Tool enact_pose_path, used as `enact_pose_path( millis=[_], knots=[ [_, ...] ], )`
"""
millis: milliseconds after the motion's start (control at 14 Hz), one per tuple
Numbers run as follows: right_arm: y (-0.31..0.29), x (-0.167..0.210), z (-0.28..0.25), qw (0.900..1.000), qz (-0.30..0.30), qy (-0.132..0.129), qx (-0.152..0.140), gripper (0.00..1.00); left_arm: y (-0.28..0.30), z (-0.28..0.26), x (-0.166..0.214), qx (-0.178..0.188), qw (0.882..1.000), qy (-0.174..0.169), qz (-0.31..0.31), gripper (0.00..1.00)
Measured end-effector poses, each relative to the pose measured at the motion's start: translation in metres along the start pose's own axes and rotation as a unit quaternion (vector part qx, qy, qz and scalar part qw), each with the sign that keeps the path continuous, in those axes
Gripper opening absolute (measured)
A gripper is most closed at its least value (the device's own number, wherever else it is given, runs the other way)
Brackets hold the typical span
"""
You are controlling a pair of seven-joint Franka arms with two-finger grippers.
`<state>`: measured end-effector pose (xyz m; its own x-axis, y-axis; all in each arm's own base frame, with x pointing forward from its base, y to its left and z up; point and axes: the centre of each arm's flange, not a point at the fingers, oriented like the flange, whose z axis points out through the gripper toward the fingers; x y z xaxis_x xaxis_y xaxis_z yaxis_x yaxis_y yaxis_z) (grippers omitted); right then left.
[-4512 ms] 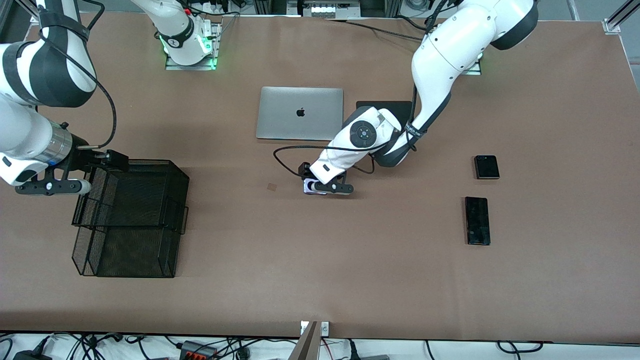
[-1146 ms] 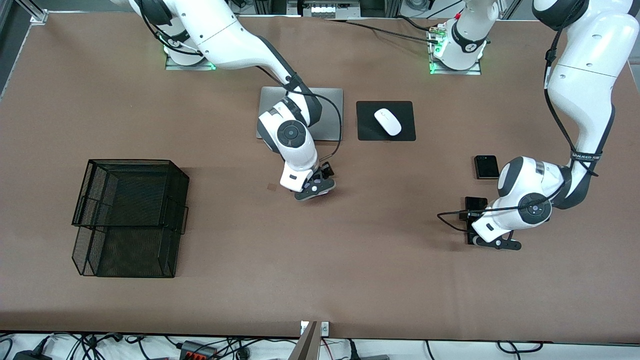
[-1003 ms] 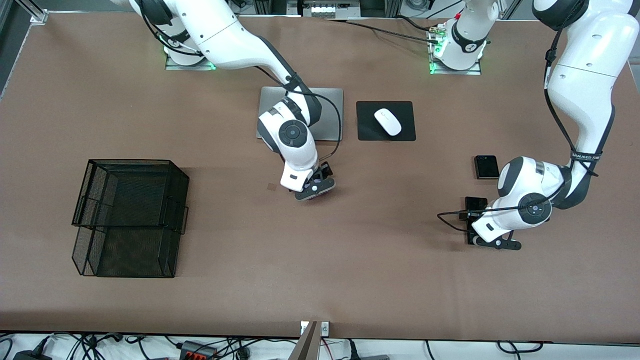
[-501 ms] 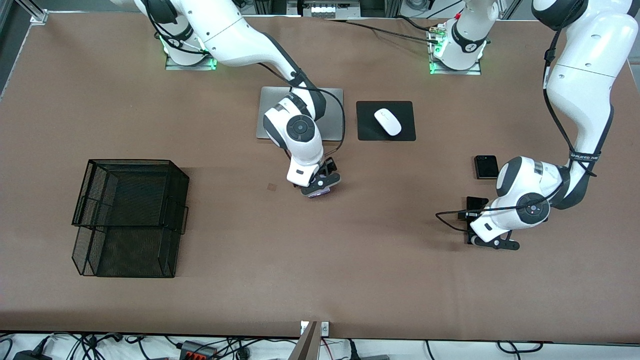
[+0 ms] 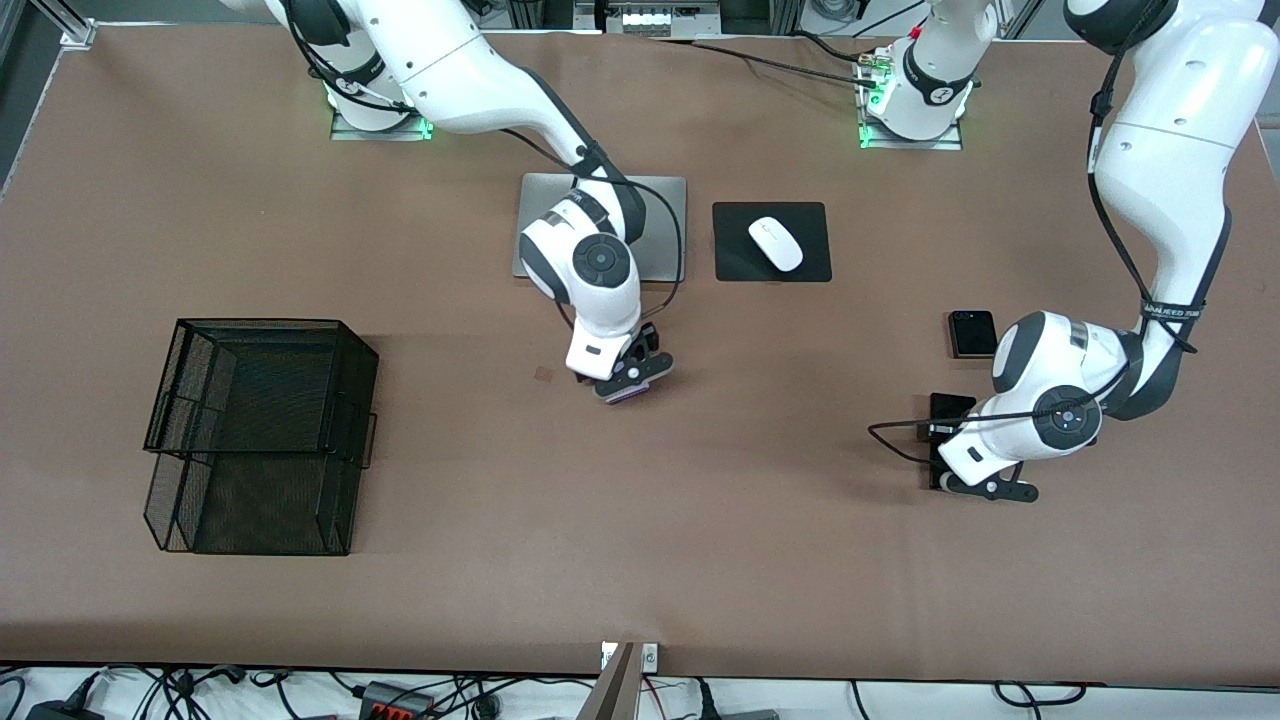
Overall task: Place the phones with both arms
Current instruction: 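Drop the white phone in the basket while the left gripper sets down the tall phone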
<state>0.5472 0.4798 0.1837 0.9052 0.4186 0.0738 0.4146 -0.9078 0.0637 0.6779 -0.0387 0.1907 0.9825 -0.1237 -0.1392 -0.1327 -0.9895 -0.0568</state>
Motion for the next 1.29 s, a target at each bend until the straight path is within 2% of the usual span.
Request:
enact_pose_path(
  millis=[143,286,430,573,716,931,1074,1289],
  knots=[
    [0.03,0.02,-0.042,1.0,0.023,0.0,-0.02,0.85,0.019,-0.034,-0.001,0.002,1.0,0.004,0.014,0.81],
    [0.09,0.033,-0.1,0.997,0.068,-0.009,-0.044,0.85,0.046,-0.07,-0.003,0.001,0.999,0.017,0.034,0.81],
    [0.166,0.033,-0.145,0.99,0.123,-0.034,-0.059,0.85,0.081,-0.099,-0.005,-0.008,0.998,0.031,0.057,0.8],
    [0.252,0.021,-0.166,0.979,0.183,-0.07,-0.063,0.85,0.122,-0.111,-0.009,-0.023,0.997,0.036,0.062,0.8],
    [0.319,0.0,-0.168,0.965,0.23,-0.112,-0.064,0.85,0.177,-0.109,-0.018,-0.046,0.997,0.024,0.051,0.8],
    [0.38,-0.029,-0.152,0.946,0.271,-0.168,-0.062,0.85,0.269,-0.107,-0.027,-0.066,0.997,0.02,0.026,0.8],
    [0.415,-0.046,-0.143,0.94,0.278,-0.188,-0.055,0.85,0.324,-0.099,-0.028,-0.101,0.995,0.027,-0.002,0.8],
    [0.461,-0.073,-0.132,0.938,0.275,-0.208,-0.037,0.85,0.397,-0.067,-0.034,-0.189,0.98,0.036,-0.054,0.8]
  ],
)
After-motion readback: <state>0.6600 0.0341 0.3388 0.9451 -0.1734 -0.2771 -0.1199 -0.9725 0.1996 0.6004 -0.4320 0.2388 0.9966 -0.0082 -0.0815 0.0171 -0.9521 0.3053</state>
